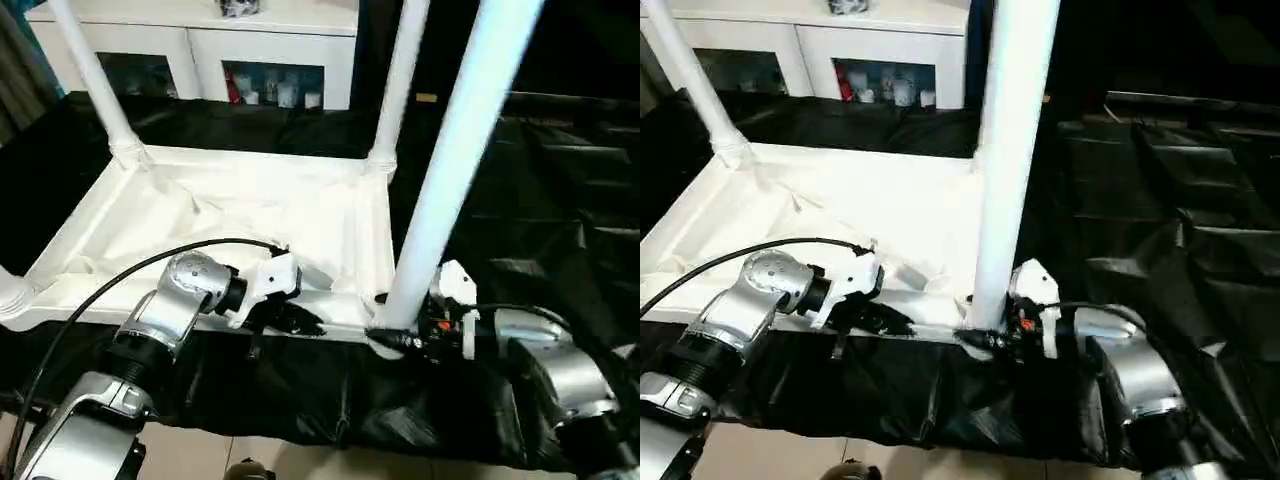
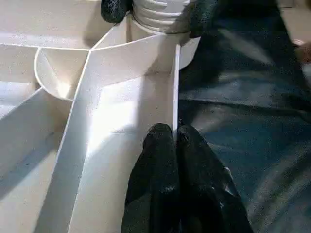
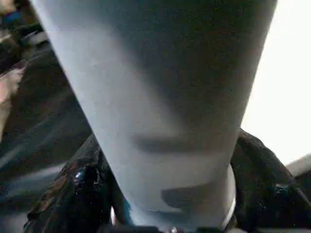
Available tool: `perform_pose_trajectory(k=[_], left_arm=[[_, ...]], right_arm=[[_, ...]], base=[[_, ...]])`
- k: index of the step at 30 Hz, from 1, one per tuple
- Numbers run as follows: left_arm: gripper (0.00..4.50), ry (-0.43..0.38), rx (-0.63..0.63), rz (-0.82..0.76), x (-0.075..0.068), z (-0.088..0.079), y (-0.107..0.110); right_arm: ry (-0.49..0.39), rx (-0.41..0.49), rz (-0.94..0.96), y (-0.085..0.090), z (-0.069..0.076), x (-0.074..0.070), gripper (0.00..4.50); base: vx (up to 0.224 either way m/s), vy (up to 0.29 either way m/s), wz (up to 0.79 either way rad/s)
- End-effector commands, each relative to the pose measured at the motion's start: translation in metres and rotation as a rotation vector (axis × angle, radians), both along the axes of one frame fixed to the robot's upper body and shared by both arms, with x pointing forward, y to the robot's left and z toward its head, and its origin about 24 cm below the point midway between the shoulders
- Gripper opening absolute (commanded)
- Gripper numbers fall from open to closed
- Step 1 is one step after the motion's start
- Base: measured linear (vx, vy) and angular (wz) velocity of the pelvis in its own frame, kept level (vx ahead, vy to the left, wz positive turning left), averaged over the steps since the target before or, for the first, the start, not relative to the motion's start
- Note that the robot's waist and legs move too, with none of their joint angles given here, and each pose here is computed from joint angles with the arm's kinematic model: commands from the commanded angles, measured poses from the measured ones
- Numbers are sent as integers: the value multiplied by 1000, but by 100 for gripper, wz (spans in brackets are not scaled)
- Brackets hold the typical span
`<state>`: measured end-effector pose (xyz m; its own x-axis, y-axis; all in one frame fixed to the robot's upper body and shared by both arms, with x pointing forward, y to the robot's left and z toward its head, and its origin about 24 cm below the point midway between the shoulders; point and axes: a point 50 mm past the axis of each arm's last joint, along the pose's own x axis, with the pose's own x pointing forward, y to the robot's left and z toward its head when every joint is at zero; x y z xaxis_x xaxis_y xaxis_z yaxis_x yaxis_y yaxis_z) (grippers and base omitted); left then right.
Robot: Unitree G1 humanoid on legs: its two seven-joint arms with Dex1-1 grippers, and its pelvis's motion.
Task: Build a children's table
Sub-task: Rotate leg to tighten
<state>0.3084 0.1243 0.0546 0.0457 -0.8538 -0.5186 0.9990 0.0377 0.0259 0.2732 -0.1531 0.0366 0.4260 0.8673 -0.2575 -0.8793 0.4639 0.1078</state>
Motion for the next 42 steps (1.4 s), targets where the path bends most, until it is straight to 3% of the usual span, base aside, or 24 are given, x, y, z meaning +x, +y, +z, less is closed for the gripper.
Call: perform_pose_trajectory(k=[1,10,15,19,20,22,24,26,31,35,39,42], left_arm=[[0,-43,-63,71,2,-1,-31],[0,-118,-93,226,2,-6,-76],[0,-134,-84,226,-3,-9,-85],[0,-133,-78,213,-4,-10,-81],[0,-132,-75,215,-3,-10,-77],[0,-124,-80,202,-2,-8,-70],[0,-109,-90,171,-2,-6,-62],[0,-102,-90,155,-2,-5,-58],[0,-68,-70,85,-4,-2,-42],[0,-28,-32,-9,-5,1,-27],[0,-6,-12,-52,-5,3,-22],[0,25,24,-127,-6,5,-16]], right_arm=[[-39,63,-109,26,-1,7,272],[-59,25,-594,38,-15,29,270],[-117,-15,-701,47,-11,37,270],[-130,16,-700,46,-8,38,270],[-114,53,-682,44,-6,38,339],[-118,73,-602,42,-3,36,339],[-141,52,-481,39,0,31,377],[-139,49,-436,38,1,30,385],[-115,57,-175,34,6,16,385],[-59,9,106,25,8,-2,385],[-32,-17,203,20,9,-8,385],[-2,-54,320,16,10,-11,357]], base=[[0,0,0],[0,0,0],[0,0,0],[0,0,0],[0,0,0],[0,0,0],[0,0,0],[0,0,0],[0,0,0],[0,0,0],[0,0,0],[0,0,0]])
